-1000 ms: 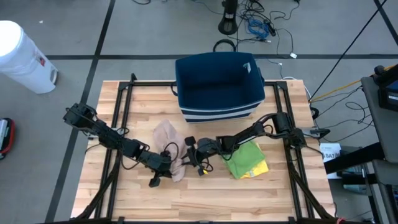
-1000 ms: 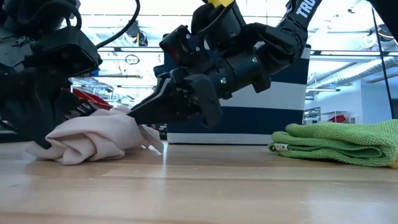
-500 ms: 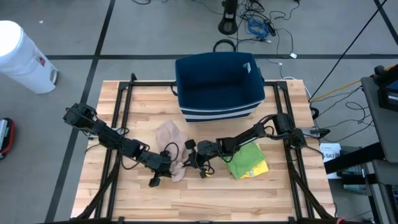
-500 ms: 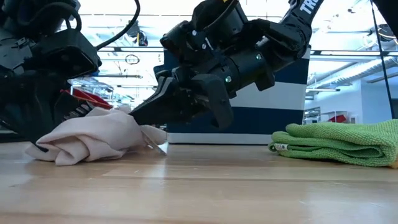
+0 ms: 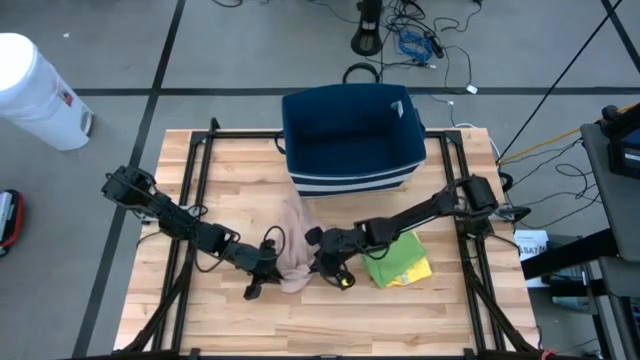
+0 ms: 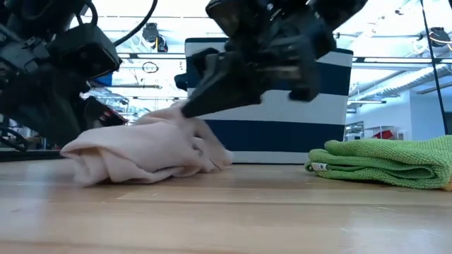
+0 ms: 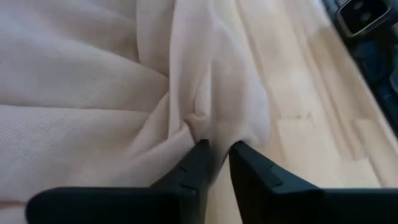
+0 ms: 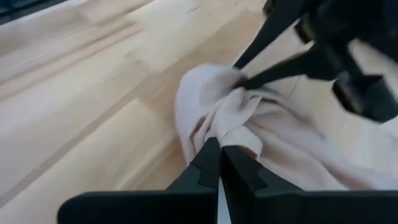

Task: Fold towel
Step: Fold the light brown towel

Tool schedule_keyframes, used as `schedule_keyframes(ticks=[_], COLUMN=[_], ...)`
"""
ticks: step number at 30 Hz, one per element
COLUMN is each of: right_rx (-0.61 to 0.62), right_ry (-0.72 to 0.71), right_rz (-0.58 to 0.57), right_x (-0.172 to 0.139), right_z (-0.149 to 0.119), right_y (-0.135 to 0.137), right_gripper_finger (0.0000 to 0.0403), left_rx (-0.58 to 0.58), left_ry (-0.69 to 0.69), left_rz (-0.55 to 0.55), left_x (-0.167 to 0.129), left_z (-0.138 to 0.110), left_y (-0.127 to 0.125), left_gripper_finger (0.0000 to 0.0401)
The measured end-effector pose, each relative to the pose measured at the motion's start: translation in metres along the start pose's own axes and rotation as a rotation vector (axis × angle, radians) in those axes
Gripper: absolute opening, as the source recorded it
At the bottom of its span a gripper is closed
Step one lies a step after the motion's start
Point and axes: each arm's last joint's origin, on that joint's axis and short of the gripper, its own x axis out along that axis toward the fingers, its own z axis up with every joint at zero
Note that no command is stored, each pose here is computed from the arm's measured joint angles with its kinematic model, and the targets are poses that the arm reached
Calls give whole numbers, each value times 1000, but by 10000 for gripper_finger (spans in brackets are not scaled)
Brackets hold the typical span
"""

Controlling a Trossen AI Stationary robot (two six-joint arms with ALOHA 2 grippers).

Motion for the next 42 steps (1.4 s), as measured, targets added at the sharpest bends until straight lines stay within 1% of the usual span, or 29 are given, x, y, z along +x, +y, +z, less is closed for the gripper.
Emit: schedule_keyframes(ticks=[3,7,9,11,19,23,26,31,37,42], right_rx=[28,65,78,104,131,135,137,128,146,163], right_ry=[37,81,81,92,102,104,100,158,203,203], right_rz=[74,149,204,234,240,239,223,139,153,183], right_x=[-8,-10,-9,-7,-1,-2,-2,-2,-4,-7], right_z=[0,-5,-7,-10,-13,-13,-12,-15,-22,-24], right_y=[3,7,10,12,15,15,14,12,9,6], right_gripper_finger=[0,0,6,17,79,95,95,78,56,58], left_rx=[16,17,16,16,16,17,22,25,42,58], left_ry=[-31,-35,-34,-34,-43,-55,-57,-57,-59,-64], left_rz=[-13,-14,-13,-13,-12,-16,-10,-6,0,16], left_x=[0,0,0,0,0,0,0,0,0,0], left_z=[3,4,4,4,4,5,5,5,5,6], left_y=[-1,-1,-1,-1,-1,-2,-2,-2,-1,-1], left_gripper_finger=[94,116,124,131,136,136,136,136,136,136])
